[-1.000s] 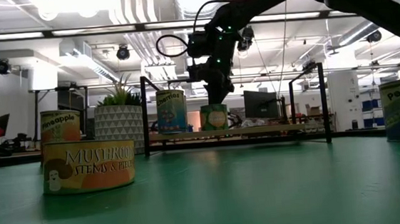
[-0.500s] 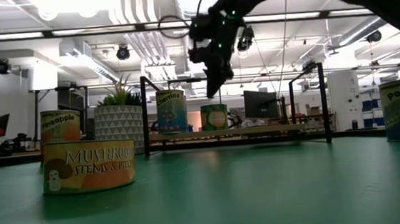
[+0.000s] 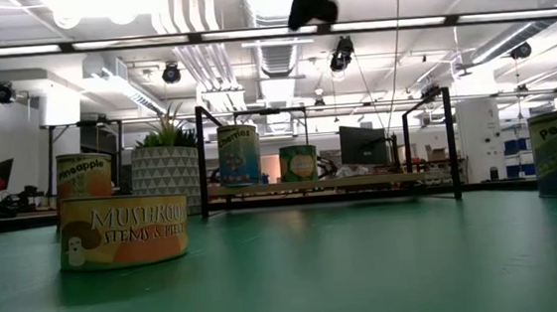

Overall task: Pick and place cans onto a shelf
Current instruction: Put the canned peas on the shelf

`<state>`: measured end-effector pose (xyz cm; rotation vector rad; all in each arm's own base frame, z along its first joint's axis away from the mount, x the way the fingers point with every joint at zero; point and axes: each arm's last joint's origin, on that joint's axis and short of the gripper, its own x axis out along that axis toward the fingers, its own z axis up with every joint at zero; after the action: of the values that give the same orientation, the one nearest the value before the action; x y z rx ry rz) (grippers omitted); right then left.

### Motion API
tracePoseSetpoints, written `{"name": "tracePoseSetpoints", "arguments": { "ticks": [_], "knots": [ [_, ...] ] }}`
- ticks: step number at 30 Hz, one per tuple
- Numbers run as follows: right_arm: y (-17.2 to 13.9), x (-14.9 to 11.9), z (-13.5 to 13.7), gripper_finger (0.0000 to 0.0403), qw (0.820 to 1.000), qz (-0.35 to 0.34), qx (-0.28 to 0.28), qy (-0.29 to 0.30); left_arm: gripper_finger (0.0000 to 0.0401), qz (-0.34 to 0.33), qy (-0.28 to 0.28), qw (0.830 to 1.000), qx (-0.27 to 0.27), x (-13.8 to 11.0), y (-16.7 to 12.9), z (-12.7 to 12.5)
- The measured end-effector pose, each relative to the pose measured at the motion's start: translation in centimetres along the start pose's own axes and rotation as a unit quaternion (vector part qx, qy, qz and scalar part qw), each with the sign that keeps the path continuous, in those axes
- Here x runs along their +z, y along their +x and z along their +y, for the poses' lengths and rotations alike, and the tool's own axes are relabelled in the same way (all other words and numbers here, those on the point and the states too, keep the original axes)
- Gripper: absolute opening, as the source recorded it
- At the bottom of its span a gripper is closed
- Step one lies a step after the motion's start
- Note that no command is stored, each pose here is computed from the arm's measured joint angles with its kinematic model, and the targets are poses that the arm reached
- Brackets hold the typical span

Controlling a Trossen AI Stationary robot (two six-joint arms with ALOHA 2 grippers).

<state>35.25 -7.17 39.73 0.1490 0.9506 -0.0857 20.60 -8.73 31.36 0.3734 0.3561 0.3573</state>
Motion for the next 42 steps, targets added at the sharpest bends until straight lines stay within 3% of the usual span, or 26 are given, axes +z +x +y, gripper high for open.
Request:
{"name": "tracePoseSetpoints", "arguments": {
  "ticks": [5,9,15,21,26,30,35,42],
  "knots": [
    [-1.4,-2.6,5.4,0.0009,0.999,0.012,0.044,-0.015,0.0000,0.000,-0.005,1.000,0.000,0.0,0.0,0.0],
    [-1.2,-5.7,7.5,0.0009,0.997,0.054,0.055,0.004,0.0000,0.000,-0.011,1.000,0.000,0.0,0.0,0.0],
    [-0.1,-12.0,6.6,0.0009,0.980,0.155,0.017,0.120,0.0000,-0.001,-0.017,1.000,0.000,0.0,0.0,0.0],
    [-0.3,-19.3,4.6,0.0009,0.928,0.243,-0.054,0.277,0.0000,-0.003,-0.020,1.000,0.000,0.1,0.0,0.0],
    [-1.1,-23.6,3.3,0.0009,0.890,0.227,-0.113,0.378,0.0000,-0.003,-0.018,1.000,0.000,0.1,0.0,0.0],
    [-1.9,-25.3,2.7,0.0019,0.876,0.203,-0.125,0.420,0.0000,-0.003,-0.016,1.000,0.000,0.1,0.0,0.0],
    [-2.2,-26.4,2.4,0.0077,0.862,0.197,-0.131,0.448,0.0000,-0.004,-0.005,1.000,0.001,0.1,0.0,0.0],
    [-1.0,-26.7,2.2,0.0221,0.847,0.221,-0.154,0.459,0.0000,-0.006,0.005,1.000,0.001,0.2,0.0,0.0]
  ]
}}
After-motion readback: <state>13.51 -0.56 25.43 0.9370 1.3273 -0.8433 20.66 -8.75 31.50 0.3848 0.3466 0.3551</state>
